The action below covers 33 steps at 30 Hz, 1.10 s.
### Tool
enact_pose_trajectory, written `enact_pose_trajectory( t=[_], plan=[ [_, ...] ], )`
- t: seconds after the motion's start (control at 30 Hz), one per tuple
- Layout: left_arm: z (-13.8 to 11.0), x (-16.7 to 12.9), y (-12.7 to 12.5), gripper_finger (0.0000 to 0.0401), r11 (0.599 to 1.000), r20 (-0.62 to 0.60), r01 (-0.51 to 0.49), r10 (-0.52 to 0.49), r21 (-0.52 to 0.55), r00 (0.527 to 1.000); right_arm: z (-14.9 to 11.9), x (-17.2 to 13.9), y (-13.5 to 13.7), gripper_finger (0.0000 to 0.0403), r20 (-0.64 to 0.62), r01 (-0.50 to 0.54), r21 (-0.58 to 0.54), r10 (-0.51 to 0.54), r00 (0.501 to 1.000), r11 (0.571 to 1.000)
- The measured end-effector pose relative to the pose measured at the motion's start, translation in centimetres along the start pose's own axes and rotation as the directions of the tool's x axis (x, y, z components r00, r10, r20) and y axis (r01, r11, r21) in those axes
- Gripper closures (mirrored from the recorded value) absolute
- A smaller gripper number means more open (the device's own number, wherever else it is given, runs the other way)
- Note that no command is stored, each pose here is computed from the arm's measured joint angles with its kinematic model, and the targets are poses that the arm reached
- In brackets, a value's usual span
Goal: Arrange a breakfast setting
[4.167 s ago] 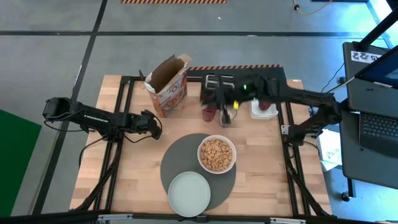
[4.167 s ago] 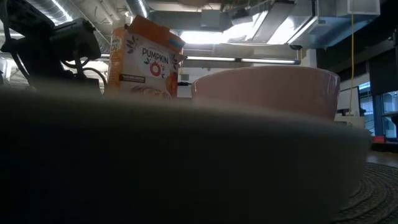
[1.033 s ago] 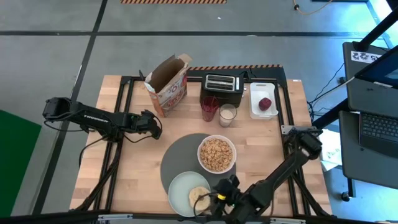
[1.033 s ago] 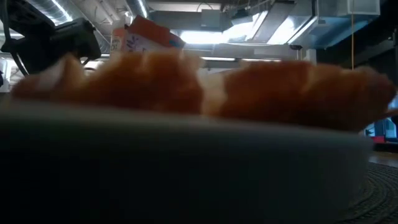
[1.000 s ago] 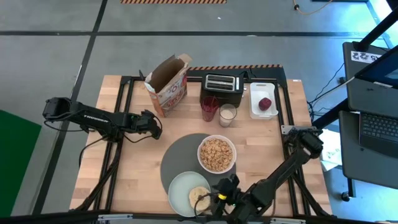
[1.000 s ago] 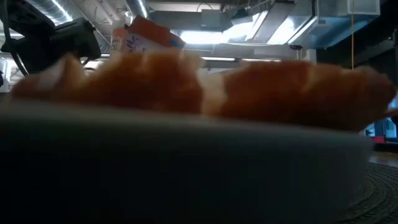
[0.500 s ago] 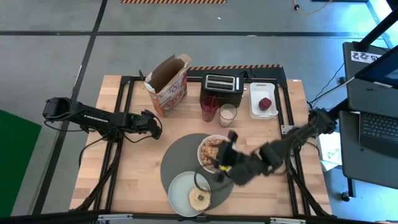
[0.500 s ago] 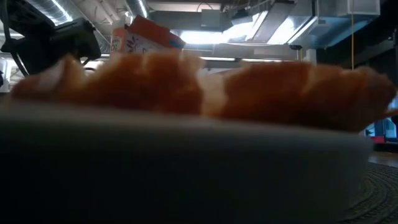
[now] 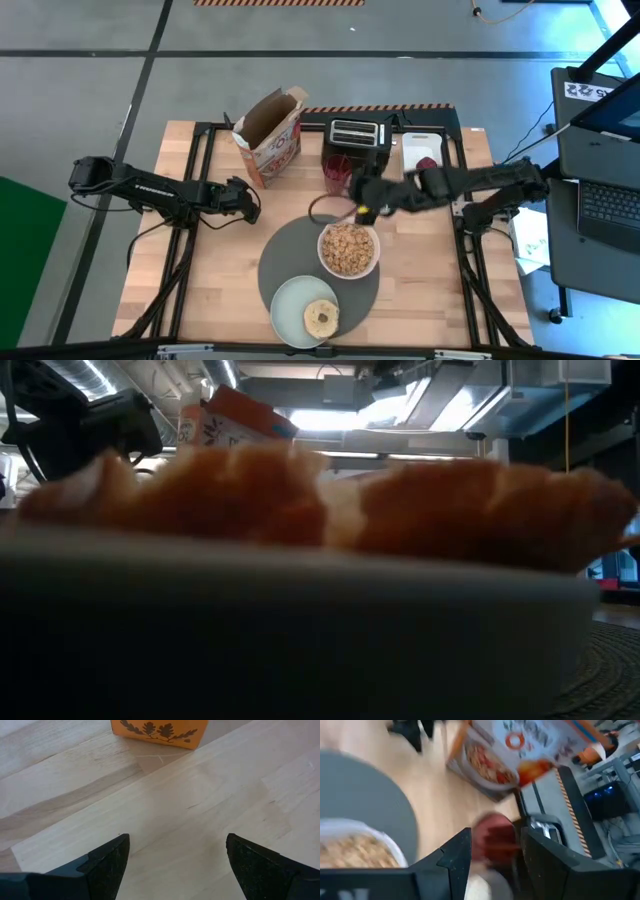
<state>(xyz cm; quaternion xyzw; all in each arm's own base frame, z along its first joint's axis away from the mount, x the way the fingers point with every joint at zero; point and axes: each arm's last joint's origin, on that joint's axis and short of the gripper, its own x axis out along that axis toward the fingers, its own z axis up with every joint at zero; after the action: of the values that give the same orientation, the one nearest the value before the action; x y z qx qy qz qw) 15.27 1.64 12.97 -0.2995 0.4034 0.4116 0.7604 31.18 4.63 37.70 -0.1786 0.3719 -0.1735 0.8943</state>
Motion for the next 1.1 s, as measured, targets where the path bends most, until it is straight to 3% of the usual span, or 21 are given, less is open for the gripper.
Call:
enact_pose_trajectory(
  t=[0.2, 0.4, 0.5, 0.63, 0.7, 0.77, 0.93, 1.1],
  plan=[
    [0.0, 0.0, 0.0, 0.0079, 1.000, 0.000, 0.000, 0.000, 0.000, 1.000, -3.3, 0.9, -5.3, 0.0228, -0.067, 0.064, 0.014, -0.063, 0.996, 0.998],
    [0.0, 0.0, 0.0, 0.0079, 1.000, 0.000, 0.000, 0.000, 0.000, 1.000, -11.4, 0.4, -9.4, 0.0228, -0.060, 0.123, 0.199, -0.113, 0.992, 0.972],
    [0.0, 0.0, 0.0, 0.0079, 1.000, 0.000, 0.000, 0.000, 0.000, 1.000, -16.0, 0.4, -10.5, 0.0228, 0.004, 0.109, 0.364, -0.119, 0.993, 0.925],
    [0.0, 0.0, 0.0, 0.0079, 1.000, 0.000, 0.000, 0.000, 0.000, 1.000, -21.5, 0.1, -11.2, 0.0228, 0.031, 0.099, 0.571, -0.142, 0.989, 0.815],
    [0.0, 0.0, 0.0, 0.0079, 1.000, 0.000, 0.000, 0.000, 0.000, 1.000, -23.5, -0.3, -11.5, 0.0228, -0.022, 0.145, 0.652, -0.172, 0.985, 0.745],
    [0.0, 0.0, 0.0, 0.0079, 1.000, 0.000, 0.000, 0.000, 0.000, 1.000, -24.9, -0.5, -11.6, 0.0227, -0.092, 0.182, 0.679, -0.164, 0.982, 0.711],
    [0.0, 0.0, 0.0, 0.0079, 1.000, 0.000, 0.000, 0.000, 0.000, 1.000, -26.1, -0.7, -12.6, 0.0193, -0.209, 0.239, 0.633, -0.134, 0.969, 0.736],
    [0.0, 0.0, 0.0, 0.0079, 1.000, 0.000, 0.000, 0.000, 0.000, 1.000, -27.0, 0.8, -13.5, 0.0112, -0.347, 0.252, 0.587, -0.042, 0.937, 0.770]
  ],
)
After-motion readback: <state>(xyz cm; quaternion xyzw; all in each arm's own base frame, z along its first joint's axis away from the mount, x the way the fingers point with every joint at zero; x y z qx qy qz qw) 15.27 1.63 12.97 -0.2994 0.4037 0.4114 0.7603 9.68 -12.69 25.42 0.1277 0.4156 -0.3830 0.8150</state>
